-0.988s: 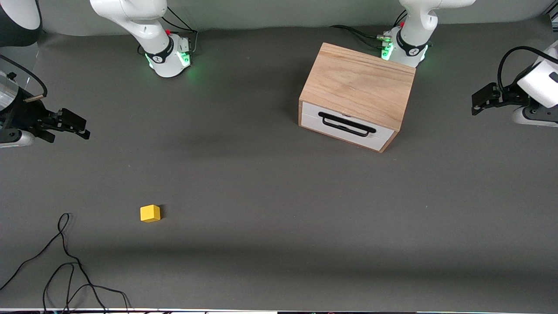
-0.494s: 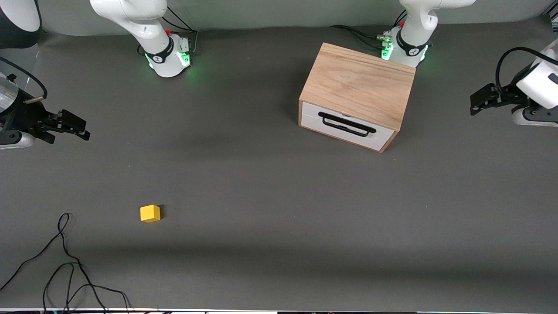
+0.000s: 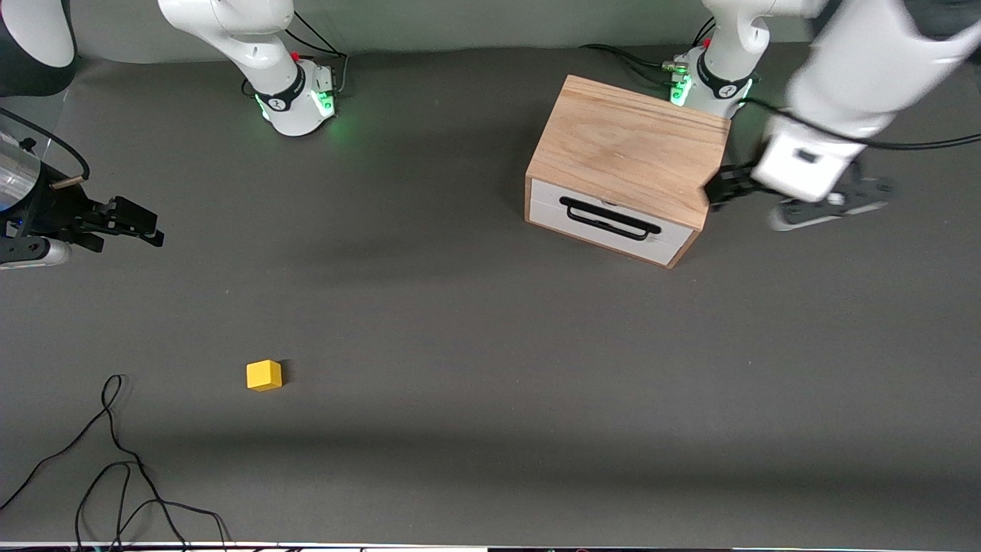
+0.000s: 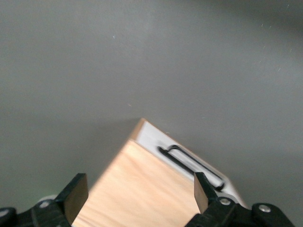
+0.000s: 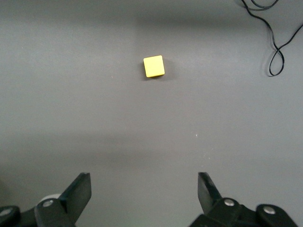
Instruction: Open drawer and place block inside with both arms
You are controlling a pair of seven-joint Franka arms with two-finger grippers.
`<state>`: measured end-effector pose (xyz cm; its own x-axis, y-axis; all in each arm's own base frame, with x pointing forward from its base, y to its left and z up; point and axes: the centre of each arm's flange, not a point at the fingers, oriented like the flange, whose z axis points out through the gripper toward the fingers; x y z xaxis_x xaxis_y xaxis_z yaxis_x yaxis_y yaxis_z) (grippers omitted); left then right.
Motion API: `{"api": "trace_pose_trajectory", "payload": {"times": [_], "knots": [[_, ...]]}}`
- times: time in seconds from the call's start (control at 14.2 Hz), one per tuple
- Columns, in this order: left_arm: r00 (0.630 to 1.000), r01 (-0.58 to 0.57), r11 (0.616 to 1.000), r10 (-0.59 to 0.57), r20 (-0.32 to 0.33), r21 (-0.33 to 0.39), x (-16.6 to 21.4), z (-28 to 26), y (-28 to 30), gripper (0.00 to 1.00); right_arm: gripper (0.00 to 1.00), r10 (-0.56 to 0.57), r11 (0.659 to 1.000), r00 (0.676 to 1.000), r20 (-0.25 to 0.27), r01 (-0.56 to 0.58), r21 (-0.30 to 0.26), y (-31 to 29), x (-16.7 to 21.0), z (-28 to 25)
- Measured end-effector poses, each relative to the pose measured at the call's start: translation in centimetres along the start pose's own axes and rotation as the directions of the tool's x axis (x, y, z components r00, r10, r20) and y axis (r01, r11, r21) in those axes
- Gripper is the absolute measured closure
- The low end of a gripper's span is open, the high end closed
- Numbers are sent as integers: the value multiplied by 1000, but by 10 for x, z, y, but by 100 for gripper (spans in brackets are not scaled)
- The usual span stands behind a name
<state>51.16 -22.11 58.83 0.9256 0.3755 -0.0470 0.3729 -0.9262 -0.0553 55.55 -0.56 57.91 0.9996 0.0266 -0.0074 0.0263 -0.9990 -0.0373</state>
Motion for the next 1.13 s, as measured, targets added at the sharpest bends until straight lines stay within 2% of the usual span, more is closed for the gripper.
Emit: {"api": "trace_pose_trajectory", "payload": {"times": [0.14,0.21,0.49,0.56,0.71,0.92,1.13], "knots": [[982,188,982,-188,6,-12,-16,4,42,0,0,2,1000,1000,6,-2,0,1,0,3],[960,281,960,-281,10,-11,-21,7,59,0,0,3,1000,1000,6,-3,0,2,1,5],[830,557,830,-557,3,40,-51,39,114,0,0,18,1000,1000,-1,-18,1,11,6,12],[803,595,802,-596,1,54,-57,47,121,0,0,22,1000,1000,-4,-22,1,13,11,18],[775,630,773,-632,-5,75,-63,56,128,0,0,28,1000,1000,-7,-28,1,18,22,36],[757,651,753,-654,-12,96,-54,70,124,0,0,31,1000,1000,0,-31,2,21,44,79],[740,669,734,-673,-9,112,-38,106,118,0,0,32,999,999,-12,-32,3,25,71,136]]}}
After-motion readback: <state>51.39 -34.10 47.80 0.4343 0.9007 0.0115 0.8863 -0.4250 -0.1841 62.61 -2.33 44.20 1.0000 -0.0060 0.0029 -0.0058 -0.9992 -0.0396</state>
